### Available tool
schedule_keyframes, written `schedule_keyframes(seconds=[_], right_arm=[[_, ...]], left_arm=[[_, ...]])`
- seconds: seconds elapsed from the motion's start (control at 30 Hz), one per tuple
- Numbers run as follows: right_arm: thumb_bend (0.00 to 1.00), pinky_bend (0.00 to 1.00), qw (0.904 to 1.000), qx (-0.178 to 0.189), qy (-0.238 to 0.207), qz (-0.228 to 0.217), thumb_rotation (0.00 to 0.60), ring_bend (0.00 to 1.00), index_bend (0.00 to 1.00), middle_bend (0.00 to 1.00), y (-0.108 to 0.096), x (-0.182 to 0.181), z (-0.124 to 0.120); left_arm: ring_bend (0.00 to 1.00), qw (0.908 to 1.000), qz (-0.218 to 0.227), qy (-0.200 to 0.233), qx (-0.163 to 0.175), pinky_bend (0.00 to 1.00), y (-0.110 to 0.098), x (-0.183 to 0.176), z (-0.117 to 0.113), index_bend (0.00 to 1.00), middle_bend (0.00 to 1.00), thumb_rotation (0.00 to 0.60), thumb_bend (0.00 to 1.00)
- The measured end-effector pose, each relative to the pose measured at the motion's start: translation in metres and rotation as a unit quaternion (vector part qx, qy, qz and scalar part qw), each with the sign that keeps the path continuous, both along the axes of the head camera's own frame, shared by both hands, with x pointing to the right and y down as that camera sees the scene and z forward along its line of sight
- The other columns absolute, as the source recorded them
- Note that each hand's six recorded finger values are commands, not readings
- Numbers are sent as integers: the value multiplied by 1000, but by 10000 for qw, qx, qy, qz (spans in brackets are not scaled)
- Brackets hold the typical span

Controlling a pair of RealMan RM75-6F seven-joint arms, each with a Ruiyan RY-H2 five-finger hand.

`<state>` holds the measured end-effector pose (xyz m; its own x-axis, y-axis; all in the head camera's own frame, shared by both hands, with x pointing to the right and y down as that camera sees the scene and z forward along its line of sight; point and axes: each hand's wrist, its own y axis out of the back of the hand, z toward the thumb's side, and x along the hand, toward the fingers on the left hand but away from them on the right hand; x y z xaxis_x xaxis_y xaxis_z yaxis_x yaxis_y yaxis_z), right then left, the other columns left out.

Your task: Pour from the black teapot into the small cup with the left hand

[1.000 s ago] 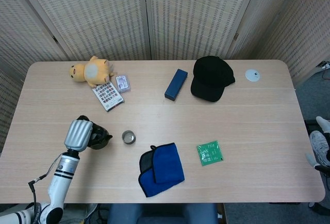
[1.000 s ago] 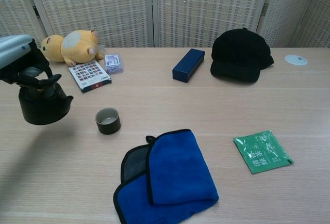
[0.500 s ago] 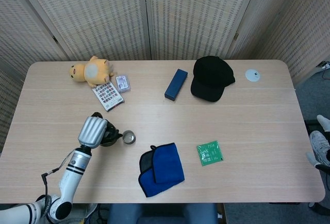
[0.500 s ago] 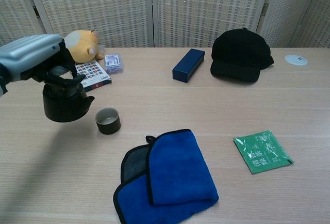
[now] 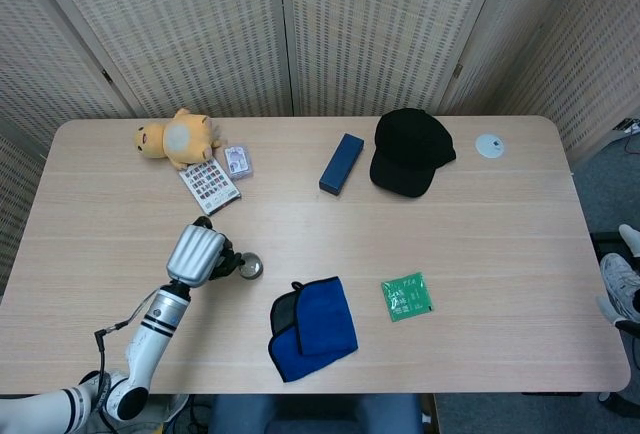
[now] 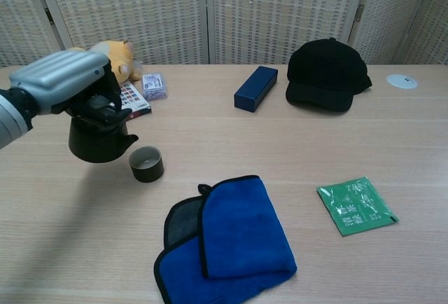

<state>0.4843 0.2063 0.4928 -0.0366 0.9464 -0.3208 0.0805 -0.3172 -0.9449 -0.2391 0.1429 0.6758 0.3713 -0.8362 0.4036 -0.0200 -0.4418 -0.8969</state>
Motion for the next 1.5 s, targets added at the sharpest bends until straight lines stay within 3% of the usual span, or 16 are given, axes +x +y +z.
schedule_keyframes(seconds=[0.5, 1.0, 1.5], right_arm=[[184, 0, 10000, 5, 4, 15, 600, 0, 20, 149, 1, 1, 0], [183, 0, 10000, 33, -1, 57, 600, 0, 20, 148, 3, 3, -2], [183, 0, 10000, 54, 2, 77, 600, 0, 20, 148, 3, 5, -4]], left_arm=[[978, 9982, 321, -374, 335, 356, -1, 4, 6, 1000, 1000, 517, 402], [978, 9886, 927, -871, 807, 356, 5, 15, 12, 1000, 1000, 517, 402], [978, 9808, 1270, -1047, 1042, 356, 12, 23, 14, 1000, 1000, 537, 402]])
